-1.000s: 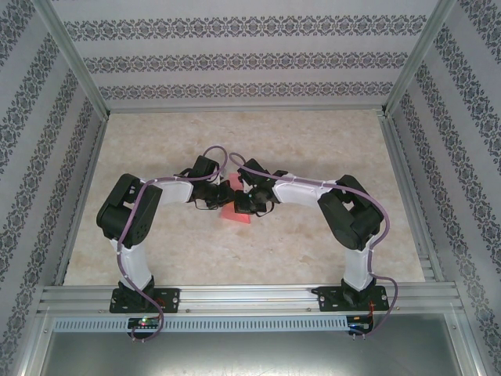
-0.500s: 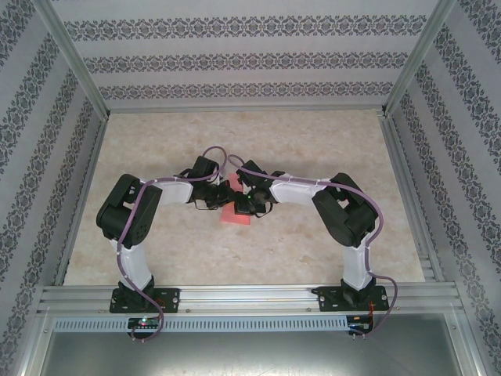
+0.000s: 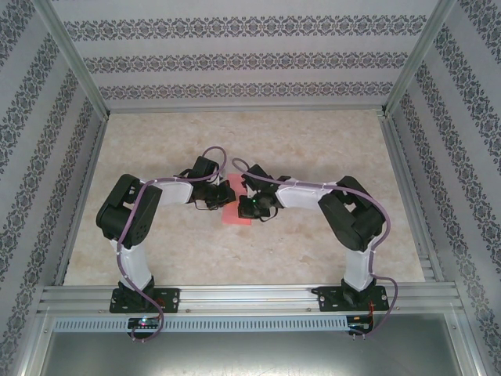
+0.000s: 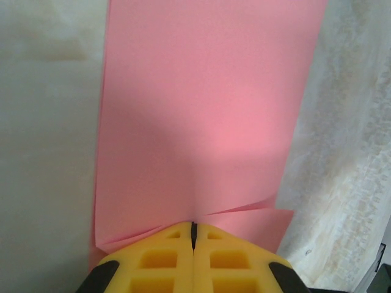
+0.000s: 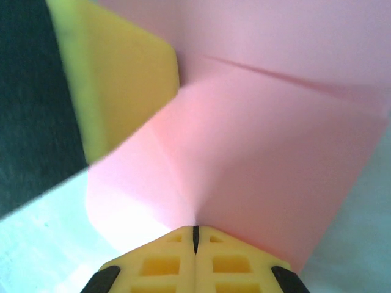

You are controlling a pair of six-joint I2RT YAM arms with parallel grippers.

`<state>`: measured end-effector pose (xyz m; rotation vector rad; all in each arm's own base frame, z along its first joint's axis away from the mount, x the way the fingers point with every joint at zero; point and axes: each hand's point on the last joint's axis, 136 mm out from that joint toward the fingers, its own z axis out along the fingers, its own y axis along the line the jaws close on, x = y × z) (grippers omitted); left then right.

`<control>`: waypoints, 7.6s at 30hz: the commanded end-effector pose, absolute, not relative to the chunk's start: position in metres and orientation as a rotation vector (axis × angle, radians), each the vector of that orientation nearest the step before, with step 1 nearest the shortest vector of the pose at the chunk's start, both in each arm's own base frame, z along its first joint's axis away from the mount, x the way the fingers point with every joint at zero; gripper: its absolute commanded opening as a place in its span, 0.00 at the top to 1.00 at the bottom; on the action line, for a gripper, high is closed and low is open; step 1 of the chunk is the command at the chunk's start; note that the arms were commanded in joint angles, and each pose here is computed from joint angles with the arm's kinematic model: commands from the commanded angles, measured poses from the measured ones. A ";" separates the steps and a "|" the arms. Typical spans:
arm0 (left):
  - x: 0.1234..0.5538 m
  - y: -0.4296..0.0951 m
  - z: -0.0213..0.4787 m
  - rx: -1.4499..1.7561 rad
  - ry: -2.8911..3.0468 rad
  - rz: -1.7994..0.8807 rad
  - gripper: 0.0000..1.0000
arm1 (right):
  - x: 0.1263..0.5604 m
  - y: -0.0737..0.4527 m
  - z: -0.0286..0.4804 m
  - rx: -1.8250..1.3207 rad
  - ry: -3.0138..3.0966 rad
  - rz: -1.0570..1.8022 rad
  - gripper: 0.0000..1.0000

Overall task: Fold a paper plane with a square sheet of paper (pick it up from the middle)
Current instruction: Fold the triangle a second time at the center of the table, then turn over the paper at the center of the table.

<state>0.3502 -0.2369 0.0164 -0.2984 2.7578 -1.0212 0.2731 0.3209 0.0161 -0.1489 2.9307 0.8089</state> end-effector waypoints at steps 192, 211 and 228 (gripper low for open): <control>0.341 -0.264 0.065 -0.160 2.569 -1.355 0.89 | 0.358 0.223 0.110 0.194 2.388 1.140 0.32; 0.322 -0.129 0.176 0.020 2.757 -0.027 0.91 | 0.366 0.172 0.169 0.297 2.237 0.821 0.02; 0.364 -0.170 0.072 0.218 2.778 0.671 0.88 | 0.389 0.144 0.146 0.472 2.331 0.730 0.02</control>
